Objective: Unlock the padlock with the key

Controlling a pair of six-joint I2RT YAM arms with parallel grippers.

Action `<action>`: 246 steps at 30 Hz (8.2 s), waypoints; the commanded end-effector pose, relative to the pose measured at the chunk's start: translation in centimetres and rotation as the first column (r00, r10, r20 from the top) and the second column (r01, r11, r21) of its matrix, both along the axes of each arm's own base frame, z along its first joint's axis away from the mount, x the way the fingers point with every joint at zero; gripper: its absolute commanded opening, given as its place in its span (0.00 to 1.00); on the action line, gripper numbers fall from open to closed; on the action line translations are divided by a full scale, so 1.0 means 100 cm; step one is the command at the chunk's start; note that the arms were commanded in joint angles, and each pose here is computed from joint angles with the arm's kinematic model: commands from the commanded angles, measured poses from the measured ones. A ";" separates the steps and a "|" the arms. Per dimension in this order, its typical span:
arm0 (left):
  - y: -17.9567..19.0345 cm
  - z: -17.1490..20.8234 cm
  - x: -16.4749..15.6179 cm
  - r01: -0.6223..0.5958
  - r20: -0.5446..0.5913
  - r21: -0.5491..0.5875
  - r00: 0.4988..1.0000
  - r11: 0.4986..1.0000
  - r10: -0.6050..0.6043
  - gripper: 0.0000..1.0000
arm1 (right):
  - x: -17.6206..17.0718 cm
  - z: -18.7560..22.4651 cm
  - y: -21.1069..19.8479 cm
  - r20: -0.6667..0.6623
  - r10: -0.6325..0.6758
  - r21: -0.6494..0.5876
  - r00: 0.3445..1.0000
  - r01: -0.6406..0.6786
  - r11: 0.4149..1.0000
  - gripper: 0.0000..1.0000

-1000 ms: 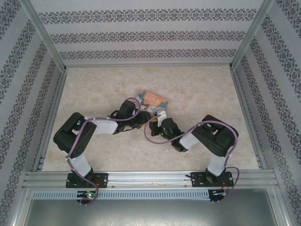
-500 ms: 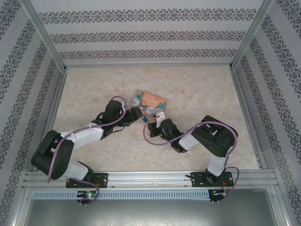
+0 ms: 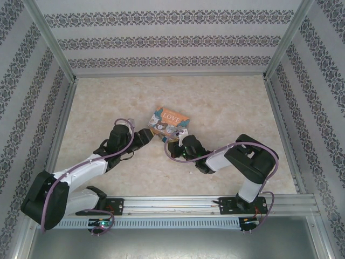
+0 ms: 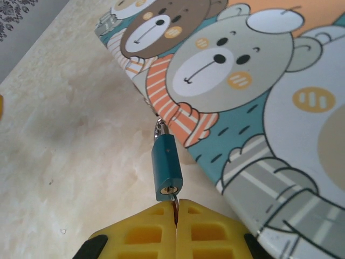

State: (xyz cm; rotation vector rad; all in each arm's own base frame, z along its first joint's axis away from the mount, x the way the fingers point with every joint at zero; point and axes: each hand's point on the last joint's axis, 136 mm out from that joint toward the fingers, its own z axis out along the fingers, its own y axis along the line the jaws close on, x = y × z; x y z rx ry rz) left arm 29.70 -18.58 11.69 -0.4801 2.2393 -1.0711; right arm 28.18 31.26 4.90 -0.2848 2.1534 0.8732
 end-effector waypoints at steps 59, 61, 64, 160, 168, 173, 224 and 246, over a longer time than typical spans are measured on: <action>-0.075 -0.036 0.029 0.022 -0.115 -0.355 0.991 0.935 -0.067 0.04 | -0.008 0.040 0.014 -0.187 0.016 0.252 0.982 0.032 0.967 0.21; -0.075 -0.034 0.030 0.021 -0.113 -0.354 0.992 0.935 -0.065 0.01 | -0.008 0.040 0.010 -0.183 0.004 0.248 0.983 0.042 0.968 0.25; -0.075 -0.032 0.030 0.024 -0.111 -0.346 0.992 0.938 -0.067 0.00 | -0.008 0.041 0.003 -0.181 -0.016 0.242 0.983 0.060 0.968 0.28; -0.102 -0.014 0.019 -0.079 -0.225 -0.359 0.974 0.930 -0.004 0.00 | -0.018 0.045 -0.009 0.434 0.664 -0.811 0.608 -0.057 0.583 0.38; -0.102 -0.014 0.019 -0.076 -0.226 -0.359 0.974 0.930 -0.008 0.00 | -0.014 0.043 -0.007 0.436 0.656 -0.809 0.617 -0.052 0.586 0.27; -0.102 -0.015 0.018 -0.076 -0.228 -0.358 0.974 0.931 -0.009 0.00 | -0.014 0.043 -0.007 0.438 0.650 -0.806 0.620 -0.050 0.590 0.22; -0.102 -0.013 0.016 -0.074 -0.228 -0.362 0.974 0.929 -0.011 0.00 | 0.004 0.065 -0.008 0.528 0.422 -0.620 0.737 -0.006 0.785 0.00; -0.104 -0.018 0.016 -0.073 -0.236 -0.365 0.972 0.928 -0.016 0.00 | 0.015 0.071 -0.010 0.465 -0.017 -0.157 0.885 0.101 0.982 0.00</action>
